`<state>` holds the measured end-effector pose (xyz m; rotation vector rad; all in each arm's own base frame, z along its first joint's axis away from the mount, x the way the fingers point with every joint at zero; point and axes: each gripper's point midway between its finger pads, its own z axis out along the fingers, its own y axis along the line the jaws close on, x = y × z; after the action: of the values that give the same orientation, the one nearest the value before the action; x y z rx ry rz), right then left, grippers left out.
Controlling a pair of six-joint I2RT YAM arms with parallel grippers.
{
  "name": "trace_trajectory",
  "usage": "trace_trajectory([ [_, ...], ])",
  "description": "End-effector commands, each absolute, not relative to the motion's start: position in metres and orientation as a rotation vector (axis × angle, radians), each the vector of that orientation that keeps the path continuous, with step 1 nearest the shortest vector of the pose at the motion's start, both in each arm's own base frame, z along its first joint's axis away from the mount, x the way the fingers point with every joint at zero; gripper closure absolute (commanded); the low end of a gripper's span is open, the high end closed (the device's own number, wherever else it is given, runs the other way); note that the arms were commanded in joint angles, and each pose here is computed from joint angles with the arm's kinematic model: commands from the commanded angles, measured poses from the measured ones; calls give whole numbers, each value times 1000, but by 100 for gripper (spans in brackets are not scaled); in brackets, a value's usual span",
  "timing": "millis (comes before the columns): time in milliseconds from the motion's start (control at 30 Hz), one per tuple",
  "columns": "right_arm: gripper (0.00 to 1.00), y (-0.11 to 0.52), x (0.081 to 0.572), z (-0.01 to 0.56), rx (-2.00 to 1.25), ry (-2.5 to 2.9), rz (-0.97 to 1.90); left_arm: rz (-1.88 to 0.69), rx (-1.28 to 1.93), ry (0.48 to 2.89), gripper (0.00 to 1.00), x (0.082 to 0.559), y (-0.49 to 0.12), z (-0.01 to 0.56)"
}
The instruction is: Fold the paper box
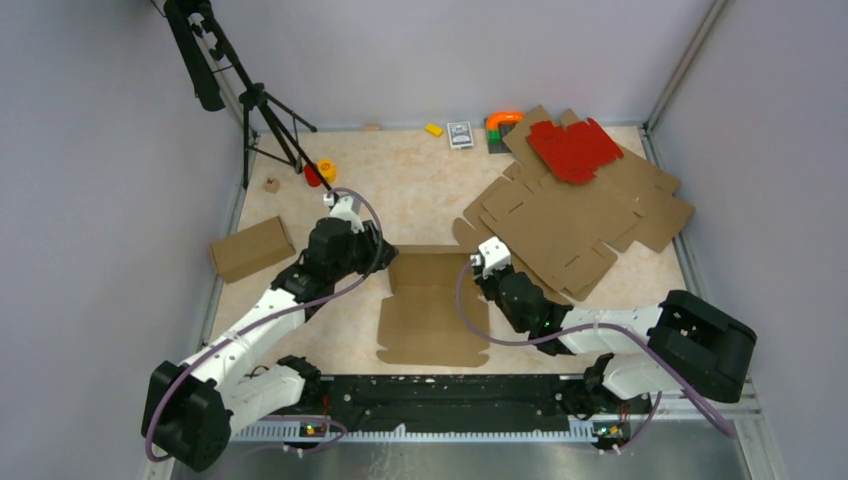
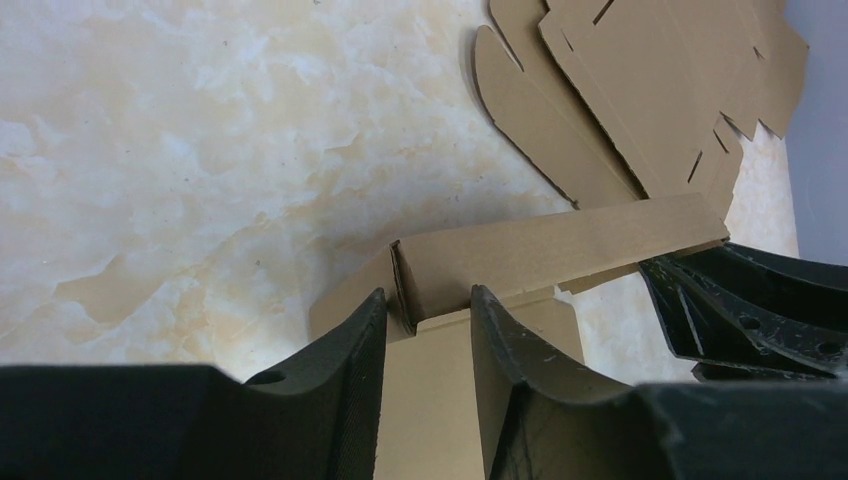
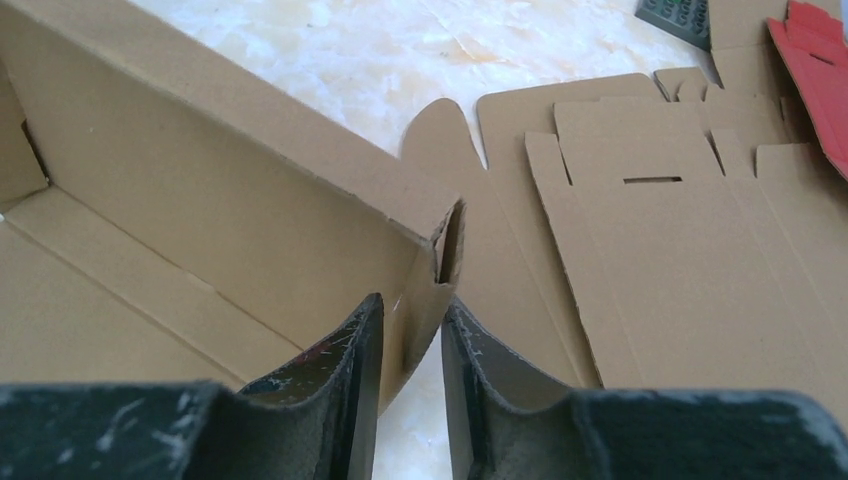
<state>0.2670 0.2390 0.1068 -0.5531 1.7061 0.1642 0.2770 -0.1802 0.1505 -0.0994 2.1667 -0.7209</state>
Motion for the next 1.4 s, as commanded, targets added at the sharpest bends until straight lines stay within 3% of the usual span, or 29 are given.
trace_trajectory([
  [0,68,245,258,106,-581,1697,214,-697,-93,2190,65,272,-175,137],
  [100,54,244,254,110,-558,1699,252,-699,-80,2188,67,271,-175,137],
  [200,34,245,248,120,-523,1713,311,-696,-70,2189,68,269,-175,136],
  [300,25,242,241,134,-493,1710,370,-700,-67,2187,68,268,-175,136],
  [367,24,238,236,142,-481,1718,396,-705,-63,2187,68,267,-176,136],
  [567,24,229,233,203,-360,1691,497,-722,-57,2172,69,265,-176,135],
  [733,25,226,260,220,-190,1842,593,-731,-55,2167,70,262,-176,135],
  [1033,50,241,274,203,-82,1986,671,-755,-58,2149,70,255,-175,137],
  [1367,52,241,258,158,-31,2090,727,-797,-60,2151,70,249,-178,132],
])
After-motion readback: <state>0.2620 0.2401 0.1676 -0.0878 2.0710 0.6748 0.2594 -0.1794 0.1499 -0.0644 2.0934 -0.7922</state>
